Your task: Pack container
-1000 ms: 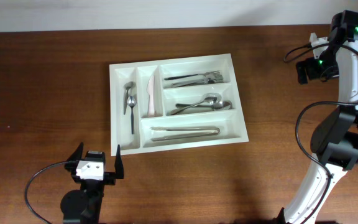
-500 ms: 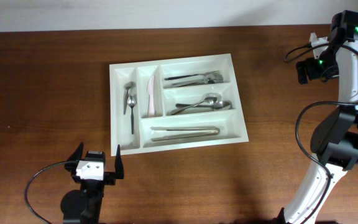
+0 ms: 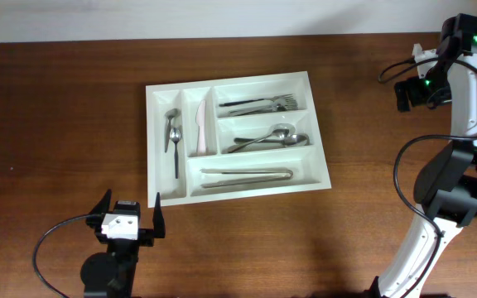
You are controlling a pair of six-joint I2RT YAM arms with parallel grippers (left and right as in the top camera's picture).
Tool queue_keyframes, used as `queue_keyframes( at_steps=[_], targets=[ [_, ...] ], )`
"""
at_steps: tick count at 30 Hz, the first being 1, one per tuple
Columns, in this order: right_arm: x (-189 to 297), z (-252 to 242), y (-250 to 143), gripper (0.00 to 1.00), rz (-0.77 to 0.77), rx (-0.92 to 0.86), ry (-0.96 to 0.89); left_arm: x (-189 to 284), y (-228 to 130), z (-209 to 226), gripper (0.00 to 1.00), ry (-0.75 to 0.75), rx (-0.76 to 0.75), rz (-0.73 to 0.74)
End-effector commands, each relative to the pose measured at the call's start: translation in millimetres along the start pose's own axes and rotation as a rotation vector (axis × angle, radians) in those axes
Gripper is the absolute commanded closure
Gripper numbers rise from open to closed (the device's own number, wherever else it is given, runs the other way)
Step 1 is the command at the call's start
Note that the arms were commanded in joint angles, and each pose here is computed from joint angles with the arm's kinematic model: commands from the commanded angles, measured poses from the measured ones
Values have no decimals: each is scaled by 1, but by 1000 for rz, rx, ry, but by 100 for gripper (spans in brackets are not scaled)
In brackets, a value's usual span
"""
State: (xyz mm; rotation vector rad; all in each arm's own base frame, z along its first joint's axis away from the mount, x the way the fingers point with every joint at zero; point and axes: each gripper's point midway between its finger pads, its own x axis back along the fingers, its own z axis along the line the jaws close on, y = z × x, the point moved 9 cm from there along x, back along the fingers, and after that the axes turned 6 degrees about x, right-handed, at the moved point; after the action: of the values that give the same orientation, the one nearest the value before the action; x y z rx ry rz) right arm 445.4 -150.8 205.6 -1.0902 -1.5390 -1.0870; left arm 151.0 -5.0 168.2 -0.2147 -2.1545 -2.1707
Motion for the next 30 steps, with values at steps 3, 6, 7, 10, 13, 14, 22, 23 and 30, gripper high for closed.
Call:
queue_keyframes(
  at_steps=[3, 6, 7, 10, 13, 14, 22, 23, 30],
  targets=[
    [16, -2, 1, 1, -37, -5, -15, -1, -3, 0, 1, 0, -15, -2],
    [16, -3, 0, 1, -35, -5, -19, -1, -3, 0, 1, 1, -15, -2],
    [17, -3, 0, 1, -38, -6, -20, -1, -3, 0, 1, 0, -15, -2],
    [25, -4, -1, 1, -52, -8, -29, -1, -3, 0, 1, 0, -15, -2],
    [43, -2, 0, 1, -89, -3, -54, -1, -3, 0, 1, 0, -15, -2],
    [53, -4, 0, 1, -119, -3, -74, -1, -3, 0, 1, 0, -15, -2],
    [162, 10, -8, 1, -496, -7, -87, -1, -3, 0, 1, 0, -15, -2],
    [177, 14, -12, 1, -546, 1, -98, -1, -3, 0, 1, 0, -15, -2],
    [265, 62, -60, 1, -925, 68, -255, -1, -3, 0, 1, 0, -15, -2]
  ],
)
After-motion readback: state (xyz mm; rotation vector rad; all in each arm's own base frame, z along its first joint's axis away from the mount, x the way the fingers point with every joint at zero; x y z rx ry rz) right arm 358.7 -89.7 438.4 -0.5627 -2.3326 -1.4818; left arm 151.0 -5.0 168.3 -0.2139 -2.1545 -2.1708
